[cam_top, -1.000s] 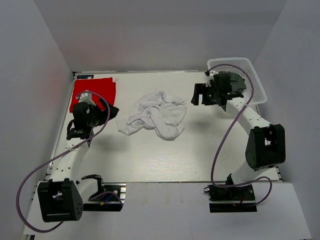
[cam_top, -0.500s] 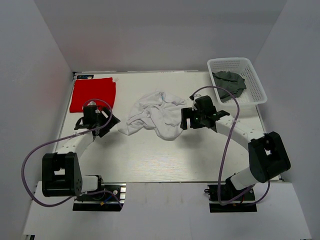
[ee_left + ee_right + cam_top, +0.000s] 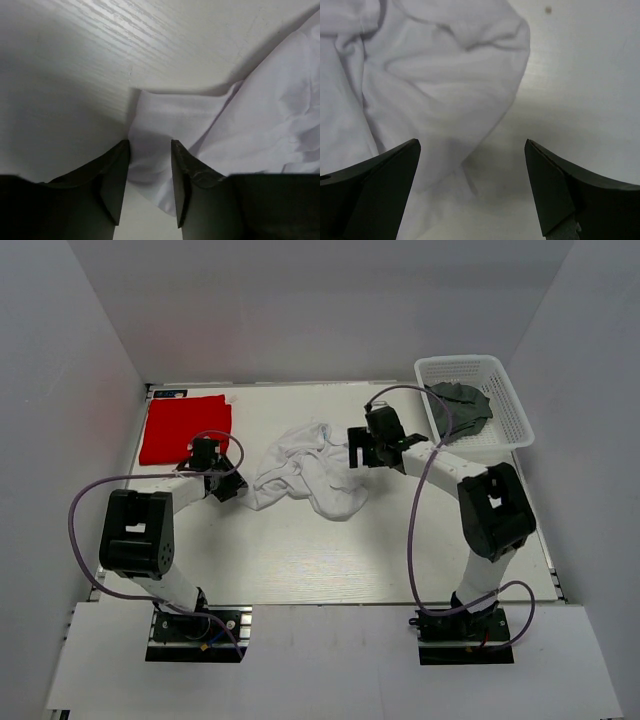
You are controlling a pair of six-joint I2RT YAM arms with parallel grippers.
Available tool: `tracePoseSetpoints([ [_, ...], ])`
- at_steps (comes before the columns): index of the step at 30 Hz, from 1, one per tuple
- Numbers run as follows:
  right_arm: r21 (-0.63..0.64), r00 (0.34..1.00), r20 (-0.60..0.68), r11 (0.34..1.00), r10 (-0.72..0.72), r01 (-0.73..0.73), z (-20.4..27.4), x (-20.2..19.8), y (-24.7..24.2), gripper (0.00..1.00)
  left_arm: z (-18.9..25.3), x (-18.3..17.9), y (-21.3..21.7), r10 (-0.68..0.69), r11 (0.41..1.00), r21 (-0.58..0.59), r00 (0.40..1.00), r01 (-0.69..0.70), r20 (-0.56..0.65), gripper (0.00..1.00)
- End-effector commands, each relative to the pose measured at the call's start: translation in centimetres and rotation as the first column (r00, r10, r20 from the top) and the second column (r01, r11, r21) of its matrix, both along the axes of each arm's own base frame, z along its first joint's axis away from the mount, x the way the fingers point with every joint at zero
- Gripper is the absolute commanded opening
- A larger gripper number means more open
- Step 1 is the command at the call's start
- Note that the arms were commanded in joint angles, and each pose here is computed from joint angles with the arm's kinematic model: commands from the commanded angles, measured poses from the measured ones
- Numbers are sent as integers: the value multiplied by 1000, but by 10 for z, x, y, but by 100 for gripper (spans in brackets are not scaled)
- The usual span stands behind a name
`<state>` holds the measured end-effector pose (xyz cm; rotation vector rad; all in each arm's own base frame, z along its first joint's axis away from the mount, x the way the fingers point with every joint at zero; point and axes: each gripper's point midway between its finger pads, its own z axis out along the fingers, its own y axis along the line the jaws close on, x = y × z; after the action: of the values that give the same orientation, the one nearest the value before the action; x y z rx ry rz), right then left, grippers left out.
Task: Fold and stack the t-shirts
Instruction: Flatten out the tshirt
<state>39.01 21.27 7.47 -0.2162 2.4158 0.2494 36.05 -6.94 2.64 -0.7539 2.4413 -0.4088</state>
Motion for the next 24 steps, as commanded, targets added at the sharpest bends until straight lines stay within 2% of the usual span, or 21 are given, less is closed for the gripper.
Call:
tracePoseSetpoints([
  [1, -30, 989, 147, 999, 15, -11, 30, 48, 11, 90, -14, -4, 2, 2, 998, 55, 998, 1, -57, 48],
  [2, -72, 982, 173, 995, 77, -65, 29, 61, 17, 90, -21, -5, 4, 9, 998, 68, 996, -4, -84, 42],
  [5, -86, 924, 228, 952, 306, -294, 29, 69, 48, 88, -18, 2, 2, -3, 997, 81, 997, 9, -79, 6],
  [6, -123, 901, 236, 931, 363, -343, 25, 74, 52, 88, -19, 4, 4, -4, 995, 96, 996, 12, -85, 0],
  [7, -165, 873, 240, 904, 425, -395, 21, 77, 57, 88, -20, 1, 4, -4, 995, 97, 995, 14, -97, 0],
  [8, -140, 841, 250, 877, 480, -460, 22, 74, 69, 88, -18, 5, 6, 1, 995, 104, 996, 8, -88, 0],
  [11, -101, 788, 324, 847, 524, -522, 26, 91, 92, 89, -8, 8, 9, 14, 993, 119, 998, -7, -58, 0],
  [15, -75, 779, 345, 843, 524, -533, 22, 118, 118, 89, -1, 10, 10, 19, 992, 124, 999, -14, -36, 0],
  [19, -7, 820, 322, 867, 473, -498, 1, 147, 137, 83, -5, 5, 13, 24, 991, 134, 998, -17, -53, 0],
  [21, 0, 826, 316, 870, 467, -492, -6, 151, 139, 76, -3, 6, 14, 30, 990, 142, 998, -22, -53, 0],
  [22, 16, 832, 310, 873, 460, -488, -12, 152, 142, 68, 0, 7, 14, 29, 990, 141, 999, -23, -44, 0],
  [23, 19, 830, 312, 870, 462, -492, -14, 153, 142, 50, 4, 11, 15, 35, 989, 147, 999, -30, -31, 0],
  [24, 36, 819, 319, 858, 477, -513, -12, 151, 147, 41, 8, 16, 15, 27, 988, 150, 999, -24, -18, 0],
])
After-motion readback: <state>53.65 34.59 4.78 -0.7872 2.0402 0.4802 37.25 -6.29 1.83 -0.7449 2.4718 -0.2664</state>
